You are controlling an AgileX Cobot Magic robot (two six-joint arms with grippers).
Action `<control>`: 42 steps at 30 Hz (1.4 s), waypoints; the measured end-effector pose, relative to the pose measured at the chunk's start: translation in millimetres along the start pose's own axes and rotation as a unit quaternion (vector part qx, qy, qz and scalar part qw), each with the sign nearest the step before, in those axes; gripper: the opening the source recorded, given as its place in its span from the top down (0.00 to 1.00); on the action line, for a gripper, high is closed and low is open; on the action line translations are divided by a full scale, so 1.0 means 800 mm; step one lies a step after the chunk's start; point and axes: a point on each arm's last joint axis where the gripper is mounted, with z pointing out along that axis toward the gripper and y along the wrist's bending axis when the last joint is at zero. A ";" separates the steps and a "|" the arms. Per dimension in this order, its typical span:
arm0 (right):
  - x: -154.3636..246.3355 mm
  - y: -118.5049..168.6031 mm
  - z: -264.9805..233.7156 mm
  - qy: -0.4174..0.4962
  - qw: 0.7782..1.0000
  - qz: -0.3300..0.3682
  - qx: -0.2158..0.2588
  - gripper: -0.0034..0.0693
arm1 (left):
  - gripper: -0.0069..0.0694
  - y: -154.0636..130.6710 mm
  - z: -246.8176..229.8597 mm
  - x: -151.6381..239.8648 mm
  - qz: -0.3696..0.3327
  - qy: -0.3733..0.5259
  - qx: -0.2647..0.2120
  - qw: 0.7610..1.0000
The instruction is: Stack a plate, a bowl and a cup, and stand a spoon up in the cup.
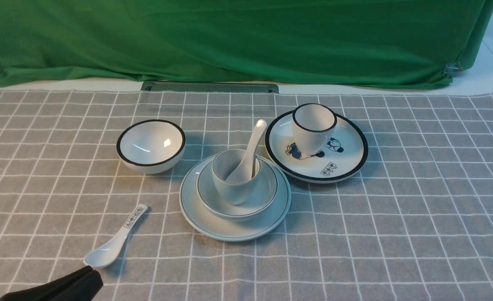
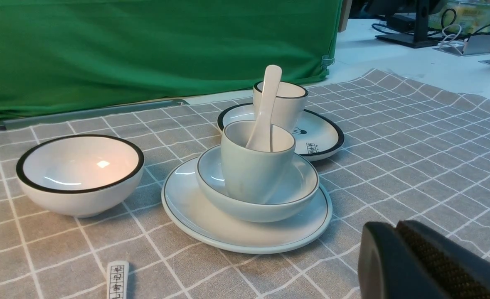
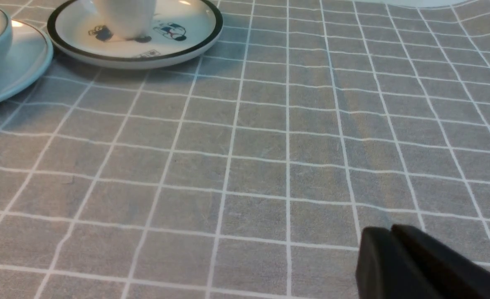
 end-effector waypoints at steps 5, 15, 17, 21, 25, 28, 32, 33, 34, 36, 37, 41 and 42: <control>0.000 0.000 0.000 0.000 1.000 -0.001 0.000 0.83 | 0.90 0.000 0.000 0.000 0.000 0.000 0.000 1.000; 0.000 0.000 0.000 0.000 1.000 0.000 0.000 0.82 | 0.89 0.020 -0.014 -0.013 -0.005 -0.075 -0.117 0.990; 0.000 0.000 0.000 0.000 1.000 0.000 0.000 0.81 | 0.89 0.026 -0.021 -0.014 -0.011 -0.089 -0.162 0.983; 0.000 0.000 0.000 0.000 1.000 0.000 0.000 0.80 | 0.89 0.033 -0.032 -0.008 -0.024 -0.084 -0.234 0.968; 0.000 0.000 0.000 -0.001 1.000 -0.001 0.000 0.79 | 0.89 0.036 -0.033 0.012 -0.059 -0.009 -0.276 0.959; 0.000 0.000 0.000 -0.002 1.000 -0.001 0.000 0.77 | 0.89 0.036 -0.034 0.022 -0.082 0.028 -0.287 0.954; 0.000 0.000 0.000 -0.002 1.000 -0.001 0.000 0.76 | 0.89 0.036 -0.034 0.021 -0.083 0.024 -0.287 0.954; 0.000 0.000 0.000 -0.002 1.000 -0.001 0.000 0.76 | 0.89 0.036 -0.034 0.020 -0.082 0.023 -0.287 0.954; 0.000 0.000 0.000 -0.002 1.000 -0.001 0.000 0.76 | 0.89 0.036 -0.034 0.020 -0.082 0.023 -0.287 0.954; 0.000 0.000 0.000 -0.002 1.000 -0.001 0.000 0.76 | 0.89 0.036 -0.034 0.020 -0.082 0.023 -0.287 0.954; 0.000 0.000 0.000 -0.002 1.000 -0.001 0.000 0.75 | 0.89 0.036 -0.034 0.020 -0.082 0.022 -0.288 0.954; 0.000 0.000 0.000 -0.002 1.000 -0.001 0.000 0.74 | 0.89 0.037 -0.034 0.020 -0.082 0.021 -0.288 0.954; 0.000 0.000 0.000 -0.002 1.000 -0.001 0.000 0.74 | 0.89 0.037 -0.034 0.020 -0.082 0.021 -0.288 0.954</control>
